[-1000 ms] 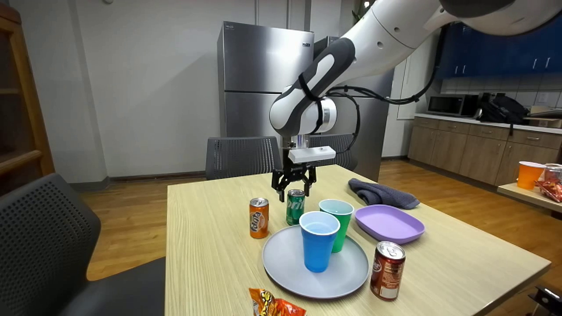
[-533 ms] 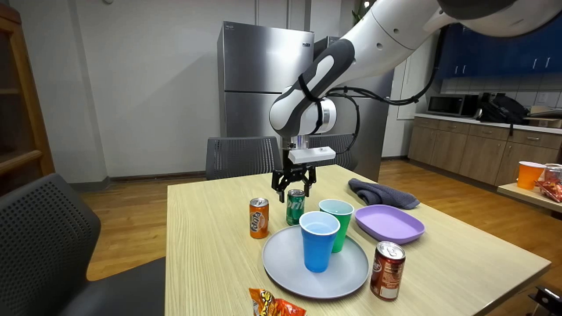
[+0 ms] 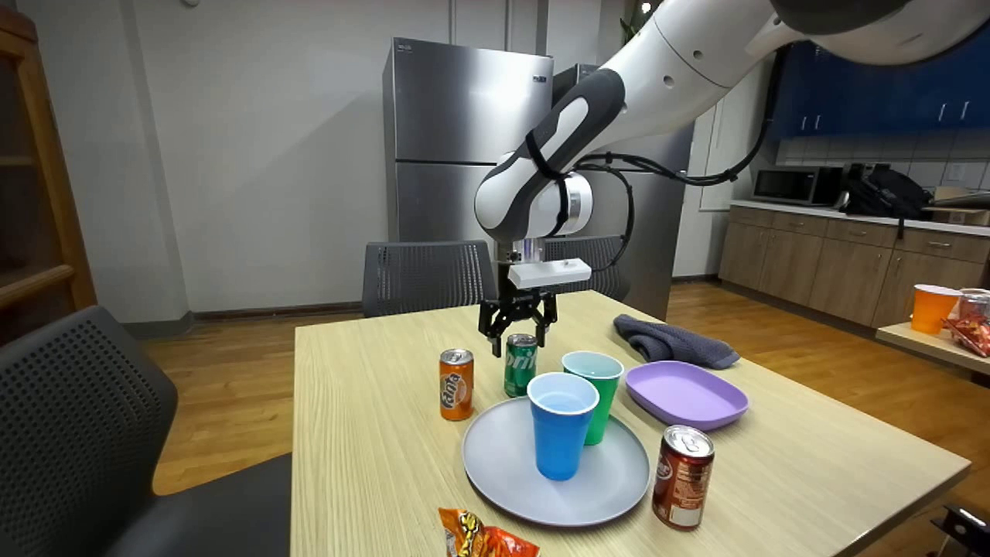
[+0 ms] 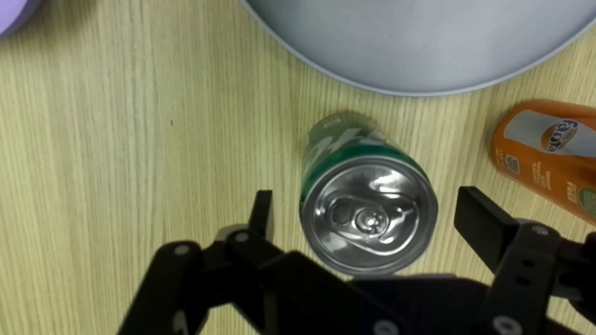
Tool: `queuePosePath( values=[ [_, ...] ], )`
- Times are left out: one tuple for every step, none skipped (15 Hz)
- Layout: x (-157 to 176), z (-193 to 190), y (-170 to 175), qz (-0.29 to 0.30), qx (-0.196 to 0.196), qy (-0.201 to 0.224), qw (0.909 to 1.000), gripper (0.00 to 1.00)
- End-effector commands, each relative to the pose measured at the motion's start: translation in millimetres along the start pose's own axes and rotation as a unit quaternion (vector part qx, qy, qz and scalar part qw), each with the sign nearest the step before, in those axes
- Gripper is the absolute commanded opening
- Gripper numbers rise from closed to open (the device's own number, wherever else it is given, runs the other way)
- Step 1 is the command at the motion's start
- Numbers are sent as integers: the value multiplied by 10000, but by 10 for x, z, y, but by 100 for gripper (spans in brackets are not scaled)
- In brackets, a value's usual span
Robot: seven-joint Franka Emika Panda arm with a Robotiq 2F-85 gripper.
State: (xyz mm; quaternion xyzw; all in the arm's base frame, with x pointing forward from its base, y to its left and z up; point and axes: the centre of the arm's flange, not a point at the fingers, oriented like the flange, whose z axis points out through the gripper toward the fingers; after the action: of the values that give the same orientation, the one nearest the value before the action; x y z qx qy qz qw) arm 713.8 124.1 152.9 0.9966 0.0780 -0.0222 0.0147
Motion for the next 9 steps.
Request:
queuePosePath(
  values=[
    [4, -76, 11, -146, -70, -66, 9998, 74],
    [1, -74, 11, -143, -68, -73, 9998, 68],
    [-1, -73, 9, -144, -67, -75, 9998, 58],
    [-5, -72, 7, -148, -67, -77, 9998, 51],
    [-7, -70, 7, -150, -67, -78, 9998, 42],
    [-9, -72, 6, -149, -65, -78, 9998, 38],
    [-13, -66, 9, -149, -65, -80, 9998, 38],
    [-14, -67, 15, -143, -61, -84, 9998, 38],
    [-13, -76, 20, -133, -63, -90, 9999, 38]
  ],
)
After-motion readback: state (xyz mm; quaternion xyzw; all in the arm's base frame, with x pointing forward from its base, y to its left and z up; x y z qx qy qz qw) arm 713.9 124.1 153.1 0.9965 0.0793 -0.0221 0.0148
